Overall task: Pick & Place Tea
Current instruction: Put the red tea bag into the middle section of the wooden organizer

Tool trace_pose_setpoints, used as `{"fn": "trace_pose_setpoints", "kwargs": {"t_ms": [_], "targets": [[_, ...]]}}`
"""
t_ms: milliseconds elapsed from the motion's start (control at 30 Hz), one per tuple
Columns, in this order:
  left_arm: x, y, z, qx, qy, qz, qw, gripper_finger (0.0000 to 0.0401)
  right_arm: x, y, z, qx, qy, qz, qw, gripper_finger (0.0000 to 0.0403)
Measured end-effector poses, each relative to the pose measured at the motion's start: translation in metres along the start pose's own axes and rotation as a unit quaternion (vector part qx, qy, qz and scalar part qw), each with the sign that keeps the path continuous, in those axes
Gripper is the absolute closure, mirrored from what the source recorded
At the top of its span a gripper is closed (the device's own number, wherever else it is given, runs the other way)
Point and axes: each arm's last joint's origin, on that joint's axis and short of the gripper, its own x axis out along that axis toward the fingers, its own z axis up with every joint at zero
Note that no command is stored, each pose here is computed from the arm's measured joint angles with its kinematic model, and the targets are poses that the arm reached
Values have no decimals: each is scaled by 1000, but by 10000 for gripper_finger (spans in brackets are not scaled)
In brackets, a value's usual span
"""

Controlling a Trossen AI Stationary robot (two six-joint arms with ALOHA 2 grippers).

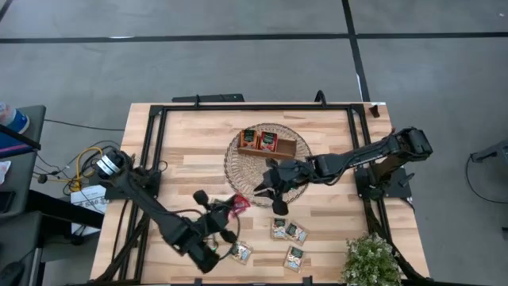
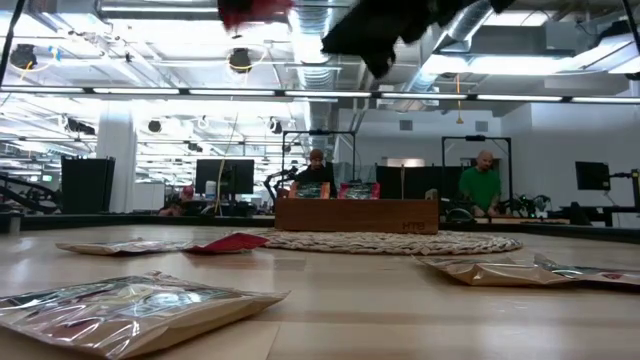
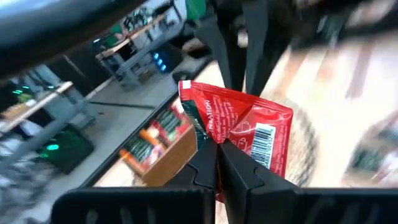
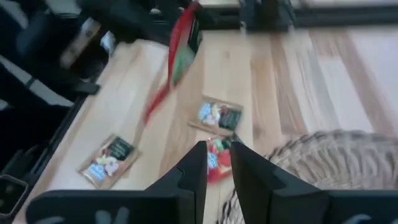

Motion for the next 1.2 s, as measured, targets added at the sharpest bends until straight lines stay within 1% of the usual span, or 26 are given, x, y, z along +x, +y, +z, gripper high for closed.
{"fn": "trace_pose_setpoints", "kwargs": {"t_ms": [133, 200, 300, 333, 400, 467, 533, 567, 667, 767, 867, 1000, 1100, 1133, 1200], "targets": [[-20, 21, 27, -83, -23, -24, 996, 401, -9, 9, 10, -57, -37, 10, 998, 337], [-29, 32, 41, -104, -24, -52, 993, 401, -14, 13, 15, -83, -55, 14, 995, 337], [-38, 43, 64, -124, -23, -127, 984, 401, -20, 20, 21, -111, -83, 20, 990, 337], [-40, 46, 72, -119, -28, -158, 980, 401, -21, 22, 23, -118, -90, 21, 989, 337], [-45, 50, 87, -98, -50, -239, 965, 401, -22, 26, 25, -131, -101, 25, 986, 337], [-50, 53, 99, -67, -90, -322, 940, 401, -22, 29, 25, -149, -108, 28, 983, 337], [-56, 55, 108, -21, -139, -396, 907, 401, -22, 33, 27, -161, -118, 31, 979, 337], [-59, 57, 111, -3, -164, -425, 890, 401, -23, 35, 28, -169, -123, 32, 977, 337], [-64, 67, 121, 36, -229, -478, 847, 401, -24, 43, 30, -191, -142, 38, 971, 337], [-63, 77, 128, 71, -287, -505, 811, 401, -27, 51, 37, -218, -183, 41, 958, 337], [-56, 88, 135, 87, -332, -515, 785, 401, -31, 57, 45, -237, -234, 38, 942, 337], [-40, 106, 145, 89, -379, -537, 748, 401, -38, 61, 56, -235, -304, 38, 922, 337], [-23, 114, 149, 85, -408, -565, 713, 401, -43, 60, 62, -248, -344, 70, 903, 337], [-17, 117, 151, 81, -417, -575, 699, 401, -43, 60, 63, -259, -350, 84, 896, 337], [-6, 122, 153, 64, -423, -598, 677, 401, -44, 58, 63, -281, -357, 99, 885, 337]]}}
